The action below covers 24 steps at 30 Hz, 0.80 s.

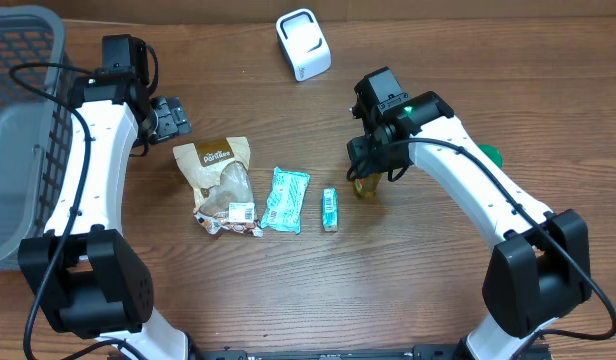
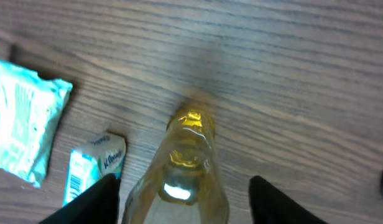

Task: Scan the item barcode
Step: 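Close the right gripper around the yellow bottle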

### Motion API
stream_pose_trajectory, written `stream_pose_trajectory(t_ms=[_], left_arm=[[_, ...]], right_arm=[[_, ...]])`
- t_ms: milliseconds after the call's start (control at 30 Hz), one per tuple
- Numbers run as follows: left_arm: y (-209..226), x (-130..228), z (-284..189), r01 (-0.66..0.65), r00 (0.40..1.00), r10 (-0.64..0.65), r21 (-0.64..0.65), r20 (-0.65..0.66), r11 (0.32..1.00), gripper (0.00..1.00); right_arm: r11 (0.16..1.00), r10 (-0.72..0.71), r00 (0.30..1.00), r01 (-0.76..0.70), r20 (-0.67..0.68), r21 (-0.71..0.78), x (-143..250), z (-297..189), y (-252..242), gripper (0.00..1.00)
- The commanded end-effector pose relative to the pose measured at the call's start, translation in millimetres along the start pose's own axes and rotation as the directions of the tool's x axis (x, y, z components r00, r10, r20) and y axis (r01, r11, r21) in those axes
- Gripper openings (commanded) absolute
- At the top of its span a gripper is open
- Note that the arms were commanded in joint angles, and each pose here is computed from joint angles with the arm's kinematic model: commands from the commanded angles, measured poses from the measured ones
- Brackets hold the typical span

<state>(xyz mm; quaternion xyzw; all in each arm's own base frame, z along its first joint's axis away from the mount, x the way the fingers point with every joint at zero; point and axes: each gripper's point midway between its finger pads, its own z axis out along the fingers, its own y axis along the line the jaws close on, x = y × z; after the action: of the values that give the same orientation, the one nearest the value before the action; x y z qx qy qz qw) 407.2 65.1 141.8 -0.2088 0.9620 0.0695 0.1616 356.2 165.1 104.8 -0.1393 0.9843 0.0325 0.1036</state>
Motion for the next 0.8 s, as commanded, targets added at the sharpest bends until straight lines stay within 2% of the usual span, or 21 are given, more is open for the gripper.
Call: stream_pose_trajectory(t_ms=[0,400,767], left_arm=[[-2,-4,-9,-0.01,1.0,0.01,0.0,0.028,1.0,1.0],[-2,-4,-9,-0.01,1.0,0.01,0.0,0.029,1.0,1.0],[-2,-4,-9,-0.01,1.0,0.01,-0.001,0.028,1.0,0.99]], right_arm=[[1.0,-0.003,1.0,0.003,0.0,0.015,0,3,-3,0.7],[1.0,0.0,0.999,-0.001,-0.033,-0.016,8,3,2,0.7],[1.0,0.001,1.0,-0.001,-0.031,-0.014,7,3,2,0.59]])
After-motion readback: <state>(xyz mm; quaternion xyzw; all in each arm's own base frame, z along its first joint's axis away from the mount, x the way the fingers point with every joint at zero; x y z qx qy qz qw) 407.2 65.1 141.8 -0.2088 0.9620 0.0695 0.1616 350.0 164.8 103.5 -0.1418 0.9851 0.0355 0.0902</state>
